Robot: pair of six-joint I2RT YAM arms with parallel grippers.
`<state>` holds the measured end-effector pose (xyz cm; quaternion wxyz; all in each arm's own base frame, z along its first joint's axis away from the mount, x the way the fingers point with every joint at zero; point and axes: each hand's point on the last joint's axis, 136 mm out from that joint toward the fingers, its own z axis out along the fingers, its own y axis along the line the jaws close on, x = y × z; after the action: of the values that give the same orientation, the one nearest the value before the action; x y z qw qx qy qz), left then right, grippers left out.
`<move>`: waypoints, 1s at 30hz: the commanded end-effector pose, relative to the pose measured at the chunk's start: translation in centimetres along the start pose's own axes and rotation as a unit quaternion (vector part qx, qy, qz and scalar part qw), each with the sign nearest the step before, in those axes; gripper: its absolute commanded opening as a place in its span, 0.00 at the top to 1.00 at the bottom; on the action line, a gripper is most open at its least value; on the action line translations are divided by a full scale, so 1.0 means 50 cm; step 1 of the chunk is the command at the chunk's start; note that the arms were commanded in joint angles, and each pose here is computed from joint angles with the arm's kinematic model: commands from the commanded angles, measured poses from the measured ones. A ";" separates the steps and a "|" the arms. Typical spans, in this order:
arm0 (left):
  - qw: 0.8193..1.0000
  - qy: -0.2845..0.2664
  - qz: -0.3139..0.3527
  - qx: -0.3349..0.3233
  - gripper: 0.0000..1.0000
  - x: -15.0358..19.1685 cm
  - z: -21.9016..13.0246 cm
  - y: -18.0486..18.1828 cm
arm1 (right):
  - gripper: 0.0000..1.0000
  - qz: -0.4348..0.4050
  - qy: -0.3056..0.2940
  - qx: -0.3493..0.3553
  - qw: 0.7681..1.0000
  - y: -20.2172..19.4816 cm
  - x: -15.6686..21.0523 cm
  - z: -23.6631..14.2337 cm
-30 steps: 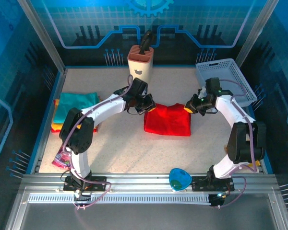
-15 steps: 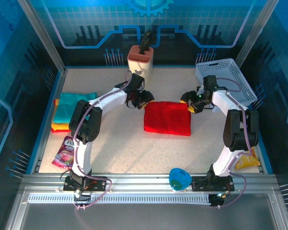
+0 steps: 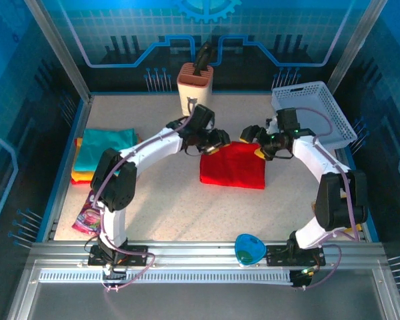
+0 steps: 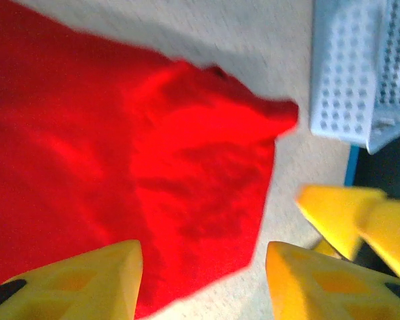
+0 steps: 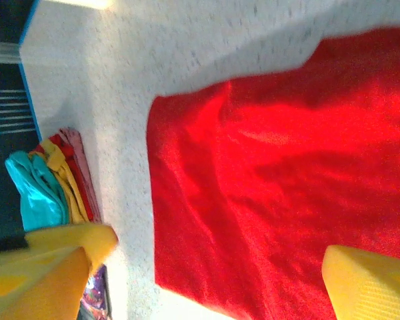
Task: Fold and stack the t-shirts
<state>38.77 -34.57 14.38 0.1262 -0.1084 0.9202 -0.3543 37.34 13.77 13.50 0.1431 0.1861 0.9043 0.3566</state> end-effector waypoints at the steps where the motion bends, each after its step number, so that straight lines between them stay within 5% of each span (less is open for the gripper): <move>1: 0.999 0.018 -0.029 0.010 0.49 0.053 0.024 0.015 | 0.09 0.024 0.020 -0.014 0.999 -0.013 0.044 0.024; 9: 0.996 0.032 -0.079 -0.038 0.51 0.126 0.082 0.166 | 0.09 0.047 0.043 0.022 0.998 -0.139 0.114 0.082; 17: 0.993 0.032 -0.086 -0.079 0.51 0.158 0.067 0.265 | 0.10 0.060 0.050 0.046 0.996 -0.212 0.127 0.080; 30: 0.999 -0.010 -0.032 0.004 0.51 -0.013 -0.022 0.097 | 0.09 0.001 -0.028 -0.019 0.999 -0.035 -0.007 -0.032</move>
<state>36.95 -29.69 10.05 0.1133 -0.1705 0.9150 -0.3478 35.07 11.99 10.45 0.1334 0.2041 0.8973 0.3679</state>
